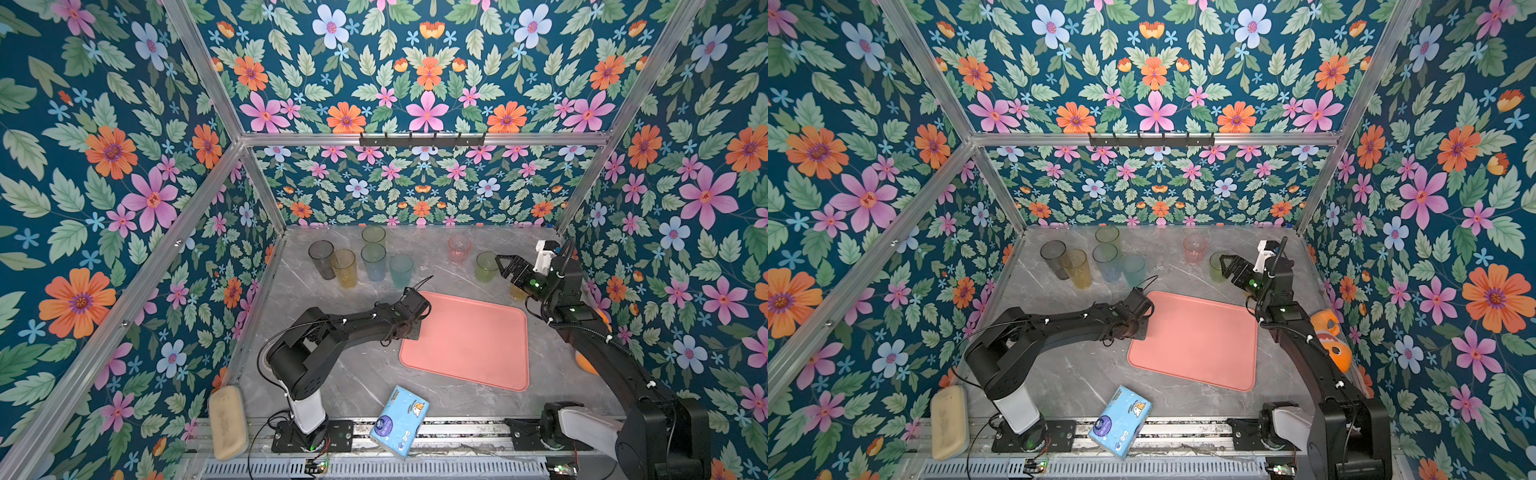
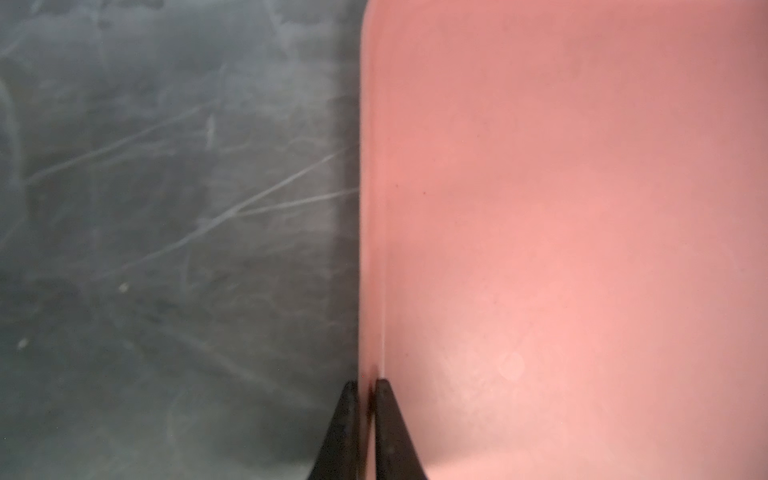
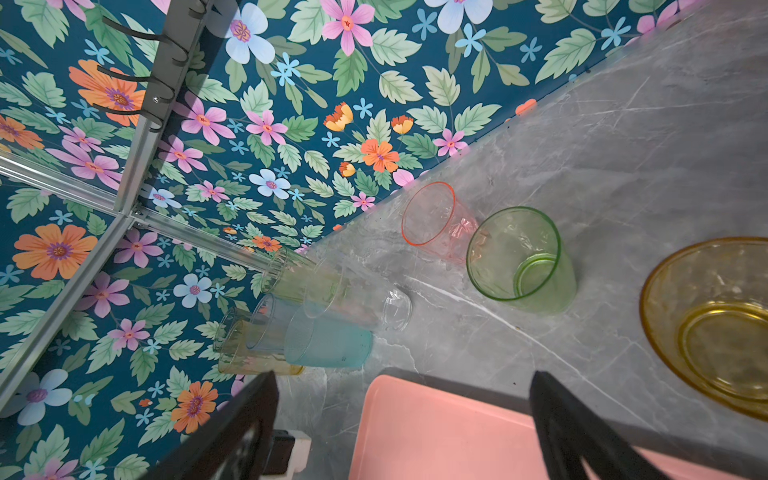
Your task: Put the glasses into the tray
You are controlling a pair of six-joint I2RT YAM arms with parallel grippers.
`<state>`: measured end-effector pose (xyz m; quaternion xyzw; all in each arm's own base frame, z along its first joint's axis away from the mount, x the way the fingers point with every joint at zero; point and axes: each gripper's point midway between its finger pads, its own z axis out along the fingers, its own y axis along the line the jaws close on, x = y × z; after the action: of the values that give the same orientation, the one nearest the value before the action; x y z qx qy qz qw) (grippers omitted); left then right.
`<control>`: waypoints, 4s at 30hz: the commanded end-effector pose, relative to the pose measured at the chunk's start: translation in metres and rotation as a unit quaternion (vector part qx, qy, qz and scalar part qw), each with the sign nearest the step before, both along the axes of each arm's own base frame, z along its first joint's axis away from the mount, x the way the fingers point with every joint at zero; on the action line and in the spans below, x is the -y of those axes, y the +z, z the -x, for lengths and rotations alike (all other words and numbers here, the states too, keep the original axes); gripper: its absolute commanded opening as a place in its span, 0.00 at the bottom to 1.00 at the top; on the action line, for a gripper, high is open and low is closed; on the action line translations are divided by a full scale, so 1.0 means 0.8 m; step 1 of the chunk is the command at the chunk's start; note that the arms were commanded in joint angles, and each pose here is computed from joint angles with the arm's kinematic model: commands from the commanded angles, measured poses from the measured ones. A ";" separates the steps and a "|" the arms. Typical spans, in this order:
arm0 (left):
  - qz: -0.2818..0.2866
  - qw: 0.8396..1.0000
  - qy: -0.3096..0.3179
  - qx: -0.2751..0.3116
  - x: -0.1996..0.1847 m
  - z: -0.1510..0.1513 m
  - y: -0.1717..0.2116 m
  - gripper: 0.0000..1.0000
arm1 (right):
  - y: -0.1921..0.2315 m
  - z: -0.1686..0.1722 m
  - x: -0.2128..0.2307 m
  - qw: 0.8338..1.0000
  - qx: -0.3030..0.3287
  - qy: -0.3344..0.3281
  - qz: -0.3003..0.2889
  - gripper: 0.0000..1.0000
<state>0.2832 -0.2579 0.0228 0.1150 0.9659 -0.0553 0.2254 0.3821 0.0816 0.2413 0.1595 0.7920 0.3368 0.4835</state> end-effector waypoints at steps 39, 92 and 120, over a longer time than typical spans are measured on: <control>-0.004 0.995 0.101 -0.001 -0.120 -0.011 0.034 0.40 | 0.007 -0.014 -0.036 0.999 -0.020 0.048 -0.014 0.94; 0.138 0.950 0.272 0.074 -0.295 -0.234 0.177 0.42 | -0.023 0.017 -0.247 0.967 -0.068 0.231 0.087 0.90; 0.098 0.965 0.238 0.047 -0.271 -0.214 0.167 0.01 | -0.027 0.019 -0.243 0.965 -0.070 0.229 0.103 0.90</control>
<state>0.4585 -0.0367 0.1499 -0.1487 0.9435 -0.0852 0.2837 0.3662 0.2777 0.2181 -0.0509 0.8700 0.3490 0.3446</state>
